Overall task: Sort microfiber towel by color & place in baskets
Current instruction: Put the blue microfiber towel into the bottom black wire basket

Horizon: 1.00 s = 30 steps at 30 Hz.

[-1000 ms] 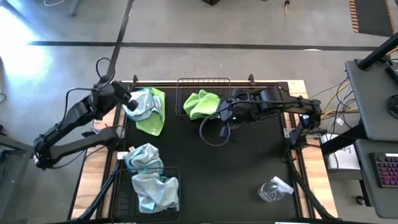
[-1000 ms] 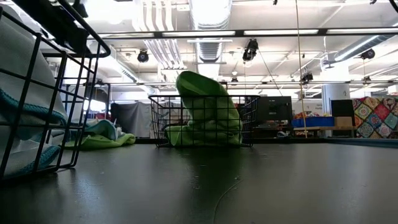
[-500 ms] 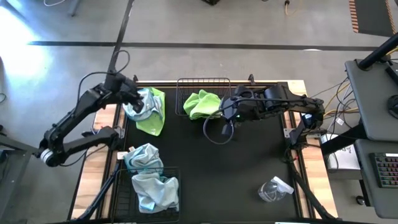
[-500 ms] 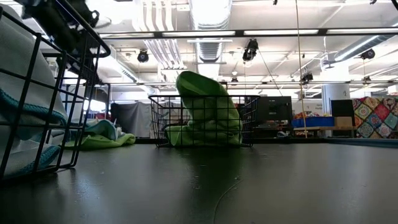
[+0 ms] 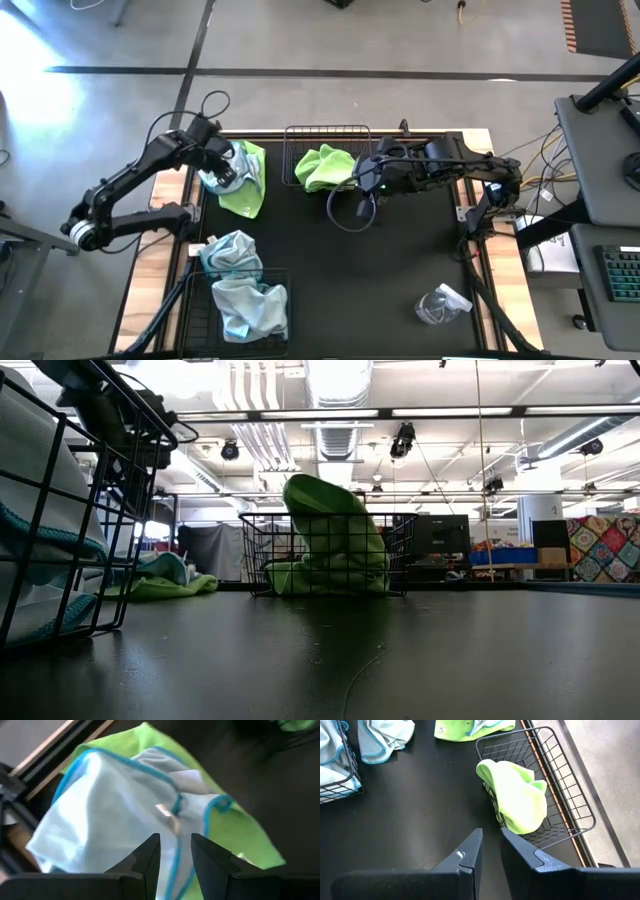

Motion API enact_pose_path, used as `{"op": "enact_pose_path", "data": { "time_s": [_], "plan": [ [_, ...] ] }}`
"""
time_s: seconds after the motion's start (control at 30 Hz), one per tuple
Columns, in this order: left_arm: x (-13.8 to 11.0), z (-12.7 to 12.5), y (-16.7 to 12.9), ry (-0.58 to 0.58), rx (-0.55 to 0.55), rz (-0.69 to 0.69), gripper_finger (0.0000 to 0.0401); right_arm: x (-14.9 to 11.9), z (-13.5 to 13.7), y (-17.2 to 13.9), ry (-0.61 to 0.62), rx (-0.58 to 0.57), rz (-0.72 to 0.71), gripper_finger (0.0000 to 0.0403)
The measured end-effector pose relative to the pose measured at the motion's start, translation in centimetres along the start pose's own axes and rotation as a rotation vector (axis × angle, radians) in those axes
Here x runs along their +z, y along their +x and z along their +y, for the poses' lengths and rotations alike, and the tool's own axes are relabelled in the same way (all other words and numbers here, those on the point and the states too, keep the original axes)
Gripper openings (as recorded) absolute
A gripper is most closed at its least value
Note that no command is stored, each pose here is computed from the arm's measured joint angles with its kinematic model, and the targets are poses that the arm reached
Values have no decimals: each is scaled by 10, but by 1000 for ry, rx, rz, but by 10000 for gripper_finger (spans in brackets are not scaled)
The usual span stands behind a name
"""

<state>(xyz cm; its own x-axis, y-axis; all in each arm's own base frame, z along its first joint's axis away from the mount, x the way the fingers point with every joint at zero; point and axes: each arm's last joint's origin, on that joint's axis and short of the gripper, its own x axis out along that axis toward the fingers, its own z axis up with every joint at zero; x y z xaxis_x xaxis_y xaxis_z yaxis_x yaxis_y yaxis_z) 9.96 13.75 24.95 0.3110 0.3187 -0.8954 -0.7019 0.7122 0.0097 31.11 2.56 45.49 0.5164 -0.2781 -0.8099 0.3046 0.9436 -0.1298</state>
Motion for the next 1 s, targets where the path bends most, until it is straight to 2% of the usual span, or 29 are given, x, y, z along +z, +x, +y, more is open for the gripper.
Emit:
{"op": "enact_pose_path", "data": {
  "time_s": [0.17, 0.33, 0.53, 1.0],
  "plan": [
    [1, 4, 7, -62, 102, 59, 95, 0, 0, 0, 3, 0, 0, 59],
    [-1, 4, 13, -127, 113, 123, 95, 0, 0, 0, 6, 0, 0, 59],
    [-5, 6, 20, -121, 179, 213, 95, 0, 0, 0, 6, 0, 0, 59],
    [-12, 5, 34, -111, 129, 406, 95, 0, 0, 0, 41, 0, 0, 59]
  ]
}}
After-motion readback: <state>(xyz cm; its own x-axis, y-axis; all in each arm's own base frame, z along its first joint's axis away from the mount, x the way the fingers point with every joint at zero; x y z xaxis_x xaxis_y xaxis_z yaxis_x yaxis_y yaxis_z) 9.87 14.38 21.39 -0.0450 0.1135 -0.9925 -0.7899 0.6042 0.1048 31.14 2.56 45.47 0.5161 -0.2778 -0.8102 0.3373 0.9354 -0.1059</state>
